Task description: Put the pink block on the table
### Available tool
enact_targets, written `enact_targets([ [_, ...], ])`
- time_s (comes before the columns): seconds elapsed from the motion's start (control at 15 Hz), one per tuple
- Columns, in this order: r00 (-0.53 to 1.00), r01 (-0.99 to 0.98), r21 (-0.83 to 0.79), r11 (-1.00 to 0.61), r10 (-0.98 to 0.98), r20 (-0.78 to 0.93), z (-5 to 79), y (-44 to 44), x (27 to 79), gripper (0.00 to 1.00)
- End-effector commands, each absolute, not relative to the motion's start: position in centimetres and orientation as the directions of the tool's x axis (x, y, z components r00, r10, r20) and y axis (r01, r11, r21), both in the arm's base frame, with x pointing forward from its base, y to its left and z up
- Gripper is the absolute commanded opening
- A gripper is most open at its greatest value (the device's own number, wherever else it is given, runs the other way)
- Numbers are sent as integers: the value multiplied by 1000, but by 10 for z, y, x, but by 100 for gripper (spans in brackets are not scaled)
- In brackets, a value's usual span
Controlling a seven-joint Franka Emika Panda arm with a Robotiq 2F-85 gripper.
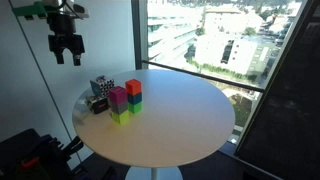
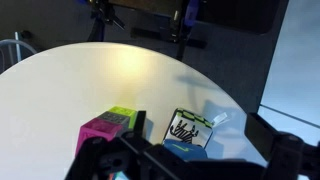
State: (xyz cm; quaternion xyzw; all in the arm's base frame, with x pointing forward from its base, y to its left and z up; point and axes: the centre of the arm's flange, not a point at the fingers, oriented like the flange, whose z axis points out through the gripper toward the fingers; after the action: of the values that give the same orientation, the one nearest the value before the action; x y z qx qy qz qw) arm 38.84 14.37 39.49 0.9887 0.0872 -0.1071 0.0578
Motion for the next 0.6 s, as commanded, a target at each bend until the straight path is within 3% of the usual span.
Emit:
enact_targets([
  [0.0,962,185,95,-978,160,-222,395,144,389,100],
  [0.53,963,187,94,-978,164,-212,399,140,403,100],
])
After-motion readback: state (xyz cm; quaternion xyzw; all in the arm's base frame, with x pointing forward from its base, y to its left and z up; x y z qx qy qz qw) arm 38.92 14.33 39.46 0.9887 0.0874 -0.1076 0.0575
